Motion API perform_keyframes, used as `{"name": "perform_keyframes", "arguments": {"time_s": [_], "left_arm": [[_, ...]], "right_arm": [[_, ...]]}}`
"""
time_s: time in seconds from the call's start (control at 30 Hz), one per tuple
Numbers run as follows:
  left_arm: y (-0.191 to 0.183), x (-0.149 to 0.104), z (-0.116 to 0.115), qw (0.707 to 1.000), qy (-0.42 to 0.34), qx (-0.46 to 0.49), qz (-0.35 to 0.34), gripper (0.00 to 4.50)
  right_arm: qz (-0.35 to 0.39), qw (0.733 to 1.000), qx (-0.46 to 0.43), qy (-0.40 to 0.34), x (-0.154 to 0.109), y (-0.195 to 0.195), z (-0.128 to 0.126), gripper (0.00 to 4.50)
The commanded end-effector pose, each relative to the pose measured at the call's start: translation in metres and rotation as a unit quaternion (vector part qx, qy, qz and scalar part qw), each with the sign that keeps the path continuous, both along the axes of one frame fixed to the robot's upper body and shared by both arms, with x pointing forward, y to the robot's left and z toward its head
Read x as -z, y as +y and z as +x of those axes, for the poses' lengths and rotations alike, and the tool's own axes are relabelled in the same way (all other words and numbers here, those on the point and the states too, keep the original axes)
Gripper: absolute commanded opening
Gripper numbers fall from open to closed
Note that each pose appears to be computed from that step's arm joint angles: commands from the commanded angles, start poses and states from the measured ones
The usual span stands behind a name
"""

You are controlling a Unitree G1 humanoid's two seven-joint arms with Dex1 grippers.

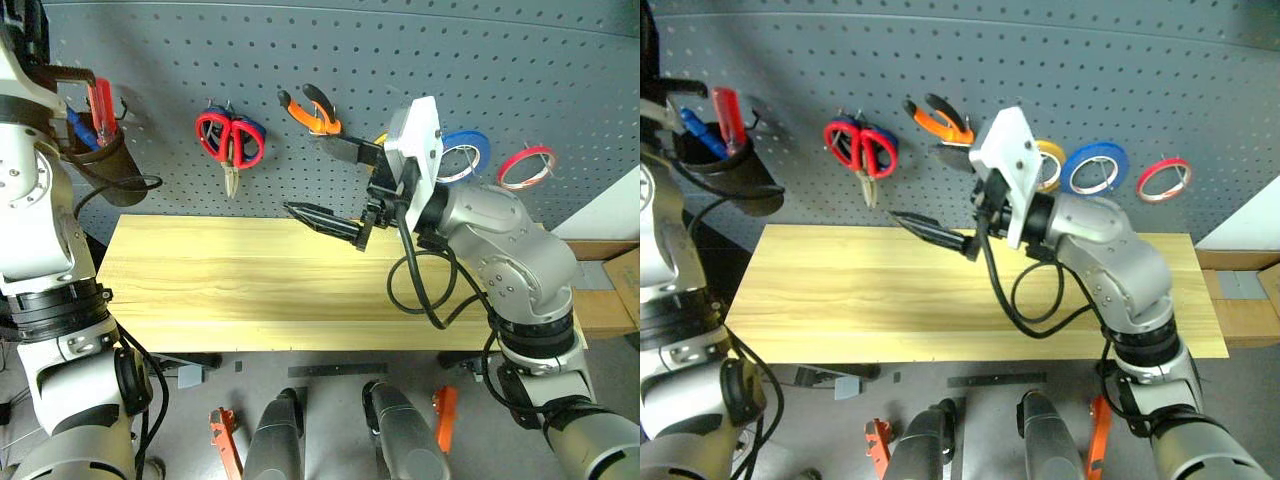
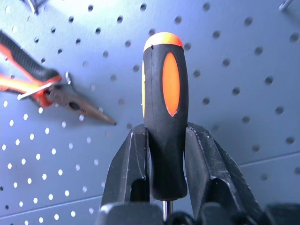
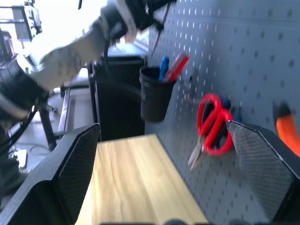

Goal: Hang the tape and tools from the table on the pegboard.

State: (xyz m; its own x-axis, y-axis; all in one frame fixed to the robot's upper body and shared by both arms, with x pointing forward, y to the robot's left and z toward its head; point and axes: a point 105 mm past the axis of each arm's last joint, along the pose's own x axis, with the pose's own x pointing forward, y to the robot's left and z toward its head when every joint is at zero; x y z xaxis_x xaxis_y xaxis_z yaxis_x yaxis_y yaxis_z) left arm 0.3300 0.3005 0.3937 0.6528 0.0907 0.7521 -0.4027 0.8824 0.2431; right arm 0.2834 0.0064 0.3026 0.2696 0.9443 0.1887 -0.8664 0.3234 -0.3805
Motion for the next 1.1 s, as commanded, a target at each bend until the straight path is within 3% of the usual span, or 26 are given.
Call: {"name": "perform_keyframes", "arguments": {"time_s": [0.03,0.23,0.5,0.7,0.83,1.0,1.1], "left_arm": [[0.003,-0.004,-0.002,0.999,-0.030,-0.011,0.010,0.69],[0.002,0.015,0.017,1.000,-0.023,-0.007,-0.004,0.69],[0.020,0.037,0.017,0.998,-0.009,-0.043,-0.038,0.69],[0.026,0.041,0.015,0.996,-0.011,-0.056,-0.061,2.60],[0.013,0.030,0.011,0.997,-0.031,-0.039,-0.062,3.99],[-0.038,-0.009,-0.006,0.996,-0.080,0.034,0.000,3.99],[-0.081,-0.014,-0.010,0.989,-0.069,0.119,0.054,3.99]], "right_arm": [[0.019,0.999,-0.013,-0.038,-0.018,0.006,-0.007,4.50],[0.023,0.998,-0.029,-0.047,-0.024,0.016,-0.010,4.50],[0.030,0.998,-0.037,-0.046,-0.028,0.019,-0.012,4.50],[0.027,0.998,-0.038,-0.044,-0.027,0.019,-0.012,4.50],[0.026,0.998,-0.036,-0.044,-0.027,0.017,-0.012,4.50],[0.029,0.999,-0.022,-0.034,-0.029,-0.003,-0.010,4.50],[0.027,0.999,-0.022,-0.010,-0.027,-0.024,-0.013,4.50]]}}
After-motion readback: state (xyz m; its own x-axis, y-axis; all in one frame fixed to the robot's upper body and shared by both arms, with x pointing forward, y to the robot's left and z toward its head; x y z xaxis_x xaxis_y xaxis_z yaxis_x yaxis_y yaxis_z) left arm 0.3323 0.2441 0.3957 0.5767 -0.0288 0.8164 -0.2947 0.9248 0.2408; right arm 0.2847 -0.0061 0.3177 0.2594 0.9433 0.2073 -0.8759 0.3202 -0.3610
